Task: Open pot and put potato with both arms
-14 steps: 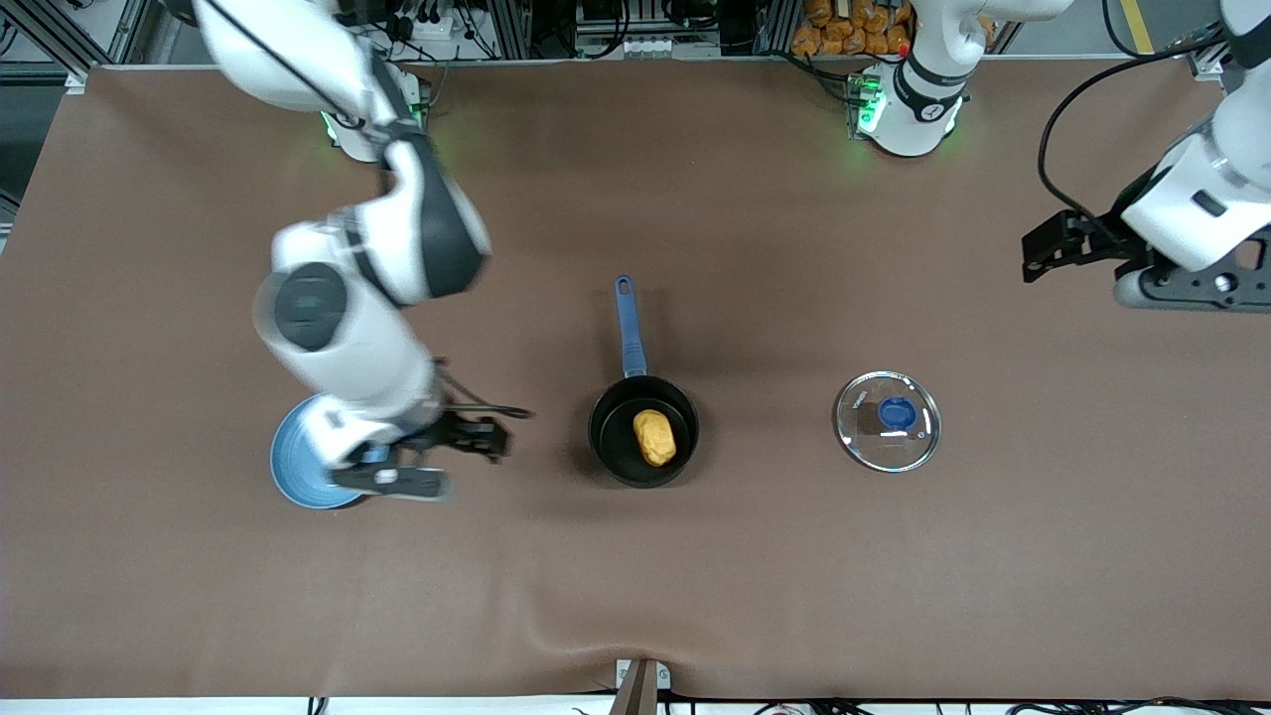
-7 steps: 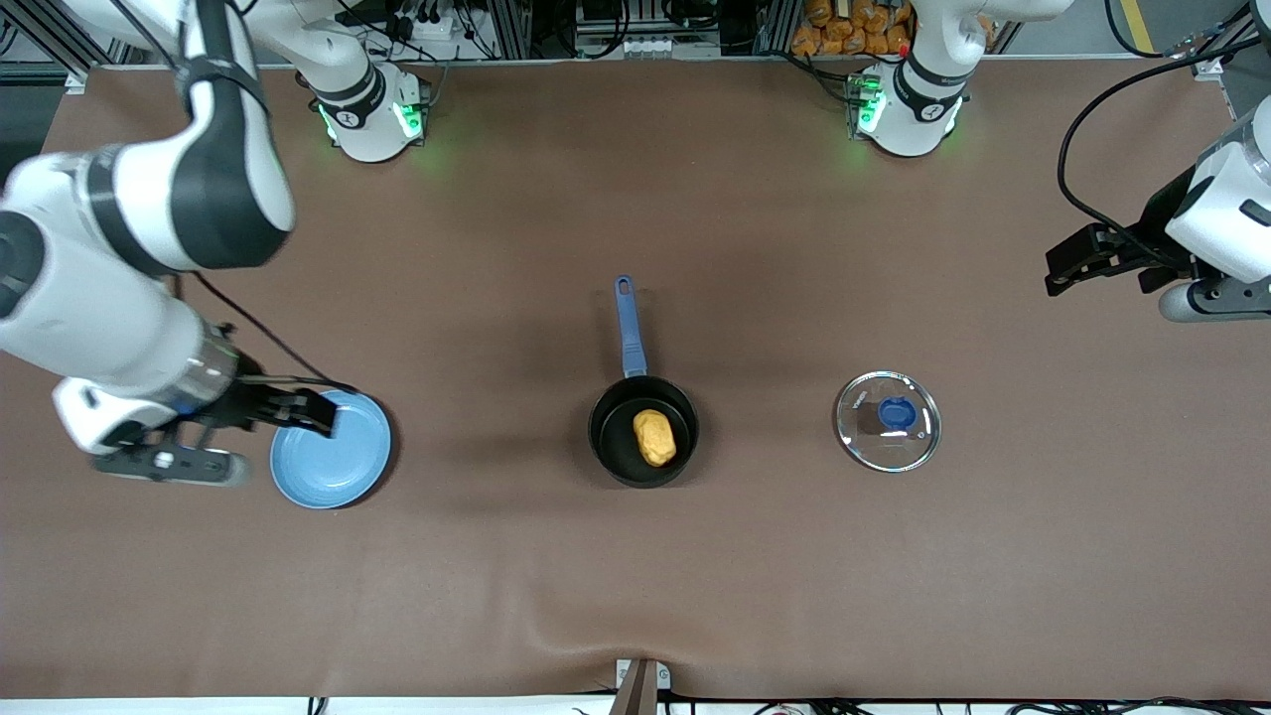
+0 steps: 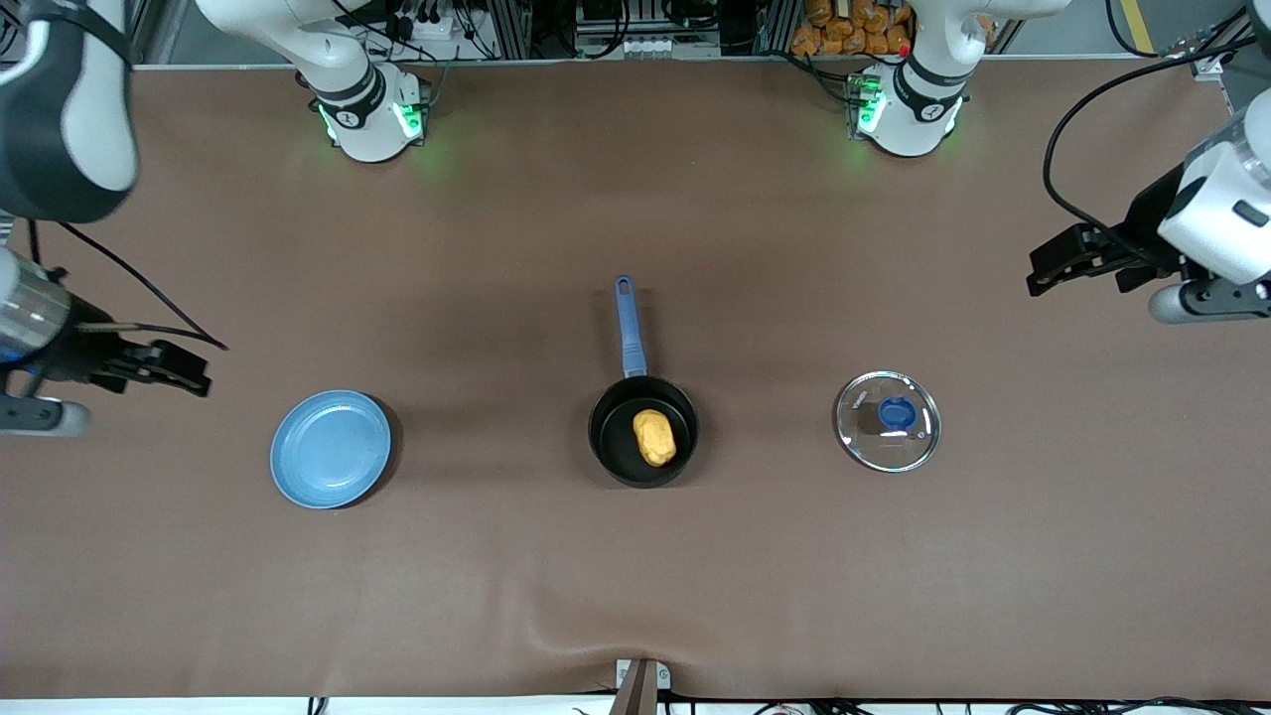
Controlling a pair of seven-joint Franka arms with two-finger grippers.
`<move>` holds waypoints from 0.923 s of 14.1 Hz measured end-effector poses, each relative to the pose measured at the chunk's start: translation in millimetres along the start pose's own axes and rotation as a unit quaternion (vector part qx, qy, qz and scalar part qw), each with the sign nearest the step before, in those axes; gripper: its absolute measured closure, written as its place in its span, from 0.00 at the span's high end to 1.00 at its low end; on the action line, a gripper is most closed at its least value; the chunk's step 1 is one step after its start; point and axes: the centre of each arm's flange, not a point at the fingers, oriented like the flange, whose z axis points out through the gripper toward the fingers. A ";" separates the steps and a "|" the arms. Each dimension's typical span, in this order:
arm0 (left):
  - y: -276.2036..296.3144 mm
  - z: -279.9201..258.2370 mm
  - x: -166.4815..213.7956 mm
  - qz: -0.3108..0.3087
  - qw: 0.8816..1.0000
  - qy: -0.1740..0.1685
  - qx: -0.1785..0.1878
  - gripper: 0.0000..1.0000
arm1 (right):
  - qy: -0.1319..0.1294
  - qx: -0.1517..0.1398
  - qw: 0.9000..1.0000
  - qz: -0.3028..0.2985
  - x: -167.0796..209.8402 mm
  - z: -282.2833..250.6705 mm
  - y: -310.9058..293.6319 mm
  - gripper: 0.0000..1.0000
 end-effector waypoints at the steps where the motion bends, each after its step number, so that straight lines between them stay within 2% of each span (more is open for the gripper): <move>1: -5.9 -5.2 -1.5 -0.004 1.000 0.004 -0.002 1.00 | 0.001 0.003 1.000 0.004 -4.0 -3.9 9.1 1.00; 4: -22.9 -14.2 -3.2 -0.015 1.000 0.011 -0.004 1.00 | 0.004 0.010 1.000 0.008 -18.4 -15.5 27.9 1.00; 8: -16.2 -13.8 -4.6 -0.009 1.000 0.010 -0.004 1.00 | 0.011 0.011 1.000 0.009 -36.4 -19.4 38.3 1.00; 13: -15.2 -16.0 -6.0 -0.009 1.000 0.012 -0.005 1.00 | 0.020 0.008 1.000 0.004 -42.5 -25.0 37.9 1.00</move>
